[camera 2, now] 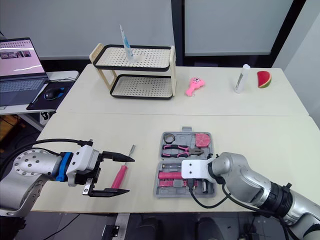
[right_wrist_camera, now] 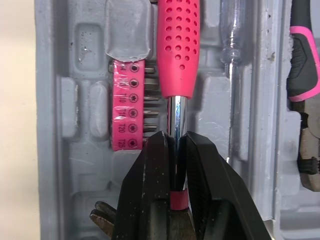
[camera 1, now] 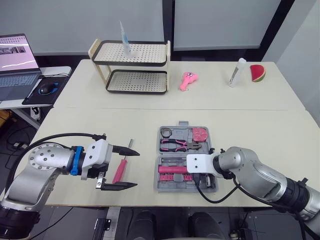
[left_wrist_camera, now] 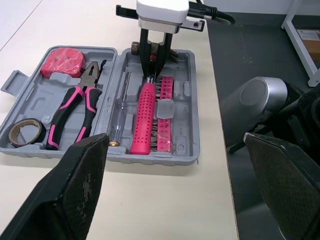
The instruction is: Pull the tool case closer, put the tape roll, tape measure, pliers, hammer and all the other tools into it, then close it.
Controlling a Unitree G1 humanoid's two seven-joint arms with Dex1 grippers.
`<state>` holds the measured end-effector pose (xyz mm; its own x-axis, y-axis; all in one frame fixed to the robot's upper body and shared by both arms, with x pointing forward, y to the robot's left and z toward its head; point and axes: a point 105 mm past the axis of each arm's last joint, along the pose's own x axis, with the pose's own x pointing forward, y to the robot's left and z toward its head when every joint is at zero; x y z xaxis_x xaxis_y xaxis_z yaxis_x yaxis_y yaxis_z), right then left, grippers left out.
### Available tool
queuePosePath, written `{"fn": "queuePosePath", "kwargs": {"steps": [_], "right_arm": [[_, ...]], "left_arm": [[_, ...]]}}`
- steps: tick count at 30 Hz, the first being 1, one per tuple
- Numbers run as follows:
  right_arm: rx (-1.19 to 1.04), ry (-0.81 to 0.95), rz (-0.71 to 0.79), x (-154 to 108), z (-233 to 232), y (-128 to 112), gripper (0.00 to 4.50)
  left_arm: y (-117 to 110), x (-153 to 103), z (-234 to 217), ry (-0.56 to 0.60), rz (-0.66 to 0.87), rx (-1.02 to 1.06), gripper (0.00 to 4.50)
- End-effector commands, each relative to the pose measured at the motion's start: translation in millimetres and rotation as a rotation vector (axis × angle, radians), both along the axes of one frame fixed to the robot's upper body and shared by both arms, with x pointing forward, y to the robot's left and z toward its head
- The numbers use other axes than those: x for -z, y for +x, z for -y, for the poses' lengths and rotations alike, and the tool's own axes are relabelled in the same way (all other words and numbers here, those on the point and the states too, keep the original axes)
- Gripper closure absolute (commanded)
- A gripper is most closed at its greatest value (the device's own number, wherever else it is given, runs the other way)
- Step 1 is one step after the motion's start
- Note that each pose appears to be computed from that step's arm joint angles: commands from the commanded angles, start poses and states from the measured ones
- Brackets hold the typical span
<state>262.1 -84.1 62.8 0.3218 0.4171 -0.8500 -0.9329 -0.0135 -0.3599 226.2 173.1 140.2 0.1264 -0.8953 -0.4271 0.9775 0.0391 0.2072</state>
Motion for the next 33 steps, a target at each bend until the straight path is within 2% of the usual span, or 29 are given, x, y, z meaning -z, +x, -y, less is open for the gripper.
{"fn": "queuePosePath", "kwargs": {"steps": [1,11,13,16,22,26,29,33], "right_arm": [[-0.026,0.018,0.042,-4.8,-3.9,1.5,4.28],[-0.037,0.02,0.066,-5.4,-5.7,3.2,4.28],[-0.041,0.022,0.08,-8.7,-5.9,5.2,3.55],[-0.049,0.04,0.093,-15.4,-7.3,6.0,3.08],[-0.074,0.157,0.162,-44.5,-11.3,13.1,3.08],[-0.131,0.325,0.106,-56.9,-17.5,3.5,3.08],[-0.158,0.443,0.044,-53.8,-14.1,-1.6,3.08],[-0.163,0.547,0.014,-47.4,-10.4,-0.3,3.88]], "left_arm": [[-0.7,-7.6,-1.6,0.008,0.044,0.004,0.0],[-0.6,-6.2,-1.0,0.009,0.045,0.01,0.0],[-0.5,-5.8,-0.5,0.008,0.045,0.012,0.0],[-0.4,-4.6,0.0,0.006,0.045,0.013,0.0],[1.4,-2.8,2.3,0.0,0.05,0.015,0.0],[3.4,-2.9,4.3,-0.005,0.057,0.022,0.0],[5.5,-3.2,6.5,-0.01,0.062,0.028,0.0],[6.8,-2.9,7.3,-0.012,0.065,0.029,0.0]]}}
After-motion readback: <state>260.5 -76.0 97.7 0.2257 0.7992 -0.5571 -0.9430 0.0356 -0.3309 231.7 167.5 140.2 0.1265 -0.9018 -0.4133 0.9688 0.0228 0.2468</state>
